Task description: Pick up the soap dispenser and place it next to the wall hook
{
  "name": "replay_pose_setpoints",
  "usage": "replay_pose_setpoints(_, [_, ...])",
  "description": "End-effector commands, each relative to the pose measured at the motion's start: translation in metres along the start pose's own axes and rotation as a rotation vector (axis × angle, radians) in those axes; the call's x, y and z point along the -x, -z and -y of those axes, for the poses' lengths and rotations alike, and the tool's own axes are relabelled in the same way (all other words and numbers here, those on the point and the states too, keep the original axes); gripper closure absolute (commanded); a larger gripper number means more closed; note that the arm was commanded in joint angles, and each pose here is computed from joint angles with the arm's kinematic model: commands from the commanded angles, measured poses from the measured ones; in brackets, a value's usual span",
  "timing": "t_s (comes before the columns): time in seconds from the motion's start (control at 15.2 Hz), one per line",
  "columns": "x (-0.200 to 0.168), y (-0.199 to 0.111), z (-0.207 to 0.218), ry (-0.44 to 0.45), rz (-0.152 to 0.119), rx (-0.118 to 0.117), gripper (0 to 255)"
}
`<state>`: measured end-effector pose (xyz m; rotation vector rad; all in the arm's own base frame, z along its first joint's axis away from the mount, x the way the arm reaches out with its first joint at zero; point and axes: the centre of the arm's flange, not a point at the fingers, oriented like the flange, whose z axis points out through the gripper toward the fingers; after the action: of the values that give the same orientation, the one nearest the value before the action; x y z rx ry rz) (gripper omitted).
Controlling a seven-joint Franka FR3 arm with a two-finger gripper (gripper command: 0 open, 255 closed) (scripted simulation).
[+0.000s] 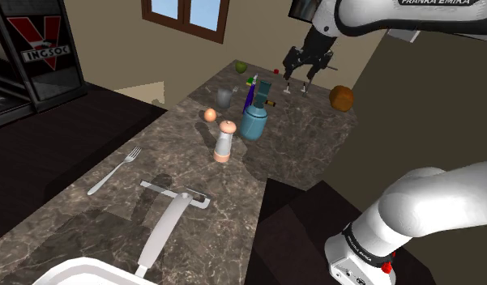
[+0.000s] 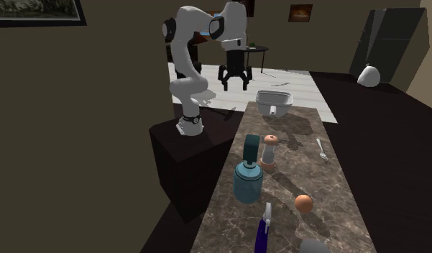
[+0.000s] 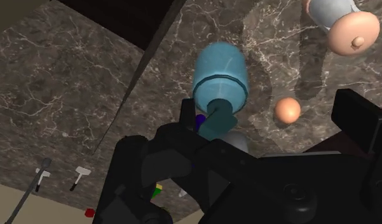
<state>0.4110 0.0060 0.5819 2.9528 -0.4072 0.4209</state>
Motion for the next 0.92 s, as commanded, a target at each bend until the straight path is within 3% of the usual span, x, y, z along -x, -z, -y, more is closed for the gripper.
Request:
replay_pose_setpoints(0.0, [-0.013, -0.022, 0.009, -0.070, 0.002, 0.010, 0])
replay_pose_setpoints(0.86, [-0.117, -0.163, 0.025, -0.498, 0.022, 0.084, 0])
